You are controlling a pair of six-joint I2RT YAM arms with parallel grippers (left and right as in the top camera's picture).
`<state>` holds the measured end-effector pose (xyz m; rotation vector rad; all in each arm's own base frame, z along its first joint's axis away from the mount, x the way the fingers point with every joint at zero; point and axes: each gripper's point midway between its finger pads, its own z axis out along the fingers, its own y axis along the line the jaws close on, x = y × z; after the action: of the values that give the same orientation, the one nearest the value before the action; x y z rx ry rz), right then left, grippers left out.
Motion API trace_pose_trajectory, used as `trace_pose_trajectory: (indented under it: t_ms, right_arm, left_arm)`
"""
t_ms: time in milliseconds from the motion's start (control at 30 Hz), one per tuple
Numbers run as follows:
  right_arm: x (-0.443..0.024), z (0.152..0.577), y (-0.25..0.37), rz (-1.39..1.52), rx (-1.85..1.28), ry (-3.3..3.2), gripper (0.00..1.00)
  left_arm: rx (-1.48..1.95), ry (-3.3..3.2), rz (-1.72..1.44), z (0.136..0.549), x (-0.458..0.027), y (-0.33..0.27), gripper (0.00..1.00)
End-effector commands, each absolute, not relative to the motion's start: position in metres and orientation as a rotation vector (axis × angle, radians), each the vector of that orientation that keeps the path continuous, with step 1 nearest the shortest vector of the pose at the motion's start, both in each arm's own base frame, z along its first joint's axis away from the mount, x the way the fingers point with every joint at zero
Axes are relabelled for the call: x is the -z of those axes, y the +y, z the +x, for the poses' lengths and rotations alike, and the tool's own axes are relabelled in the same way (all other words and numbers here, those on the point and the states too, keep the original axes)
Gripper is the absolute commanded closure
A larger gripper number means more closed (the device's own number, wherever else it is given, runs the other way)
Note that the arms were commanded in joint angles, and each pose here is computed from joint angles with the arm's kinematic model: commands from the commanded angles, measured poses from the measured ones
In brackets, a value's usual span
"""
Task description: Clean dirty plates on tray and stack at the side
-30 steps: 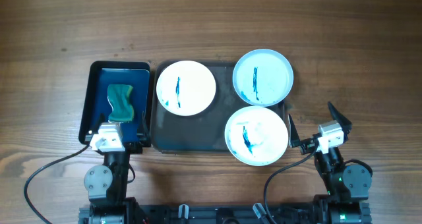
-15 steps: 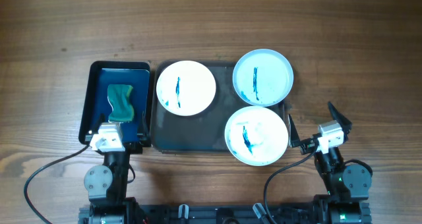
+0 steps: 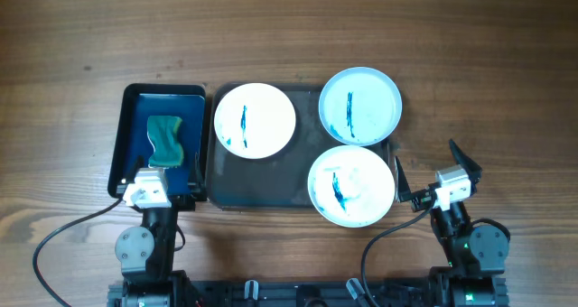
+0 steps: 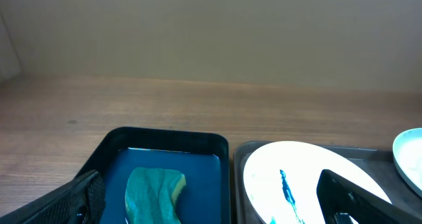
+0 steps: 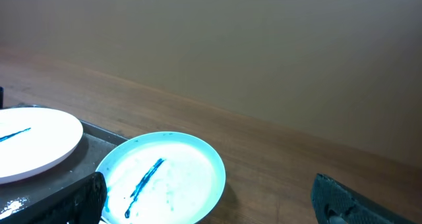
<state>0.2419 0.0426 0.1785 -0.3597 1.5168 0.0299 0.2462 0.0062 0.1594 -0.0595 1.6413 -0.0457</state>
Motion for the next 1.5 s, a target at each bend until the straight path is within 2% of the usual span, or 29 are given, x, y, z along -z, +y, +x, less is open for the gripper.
trace_pose_trajectory:
  t_ms: [0,600,833,967,1100,1267,1333,1467]
  right_arm:
    - [-0.177,0.242,0.045,-0.367,-0.043,1.519,0.0]
    - [-0.192,0.24,0.048,-0.338,-0.089,1.481,0.0]
    - [-0.232,0.257,0.046,-0.322,-0.111,1.582,0.0]
    - [-0.274,0.29,0.064,-0.359,-0.258,1.702,0.0]
    - [-0.29,0.323,0.073,-0.332,-0.391,1.914,0.0]
    - [-0.273,0.353,0.076,-0.267,-0.526,2.367,0.0]
    - [-0.262,0.368,0.076,-0.252,-0.539,2.421,0.0]
    - [-0.236,0.38,0.103,-0.168,-0.817,2.484,0.02]
  left_arm:
    - [0.045,1.643,-0.041,0.246,-0.157,0.005,0.0]
    - [-0.033,1.632,-0.108,0.245,-0.16,0.021,0.0]
    - [-0.022,1.607,-0.097,0.245,-0.212,0.018,0.0]
    - [0.024,1.734,-0.065,0.265,-0.247,0.011,0.0]
    - [0.086,1.999,-0.054,0.299,-0.259,0.005,0.0]
    - [0.367,2.379,0.004,0.353,-0.261,-0.027,0.0]
    - [0.446,2.48,-0.009,0.364,-0.243,-0.034,0.0]
    - [0.598,2.603,-0.019,0.365,-0.207,-0.049,0.0]
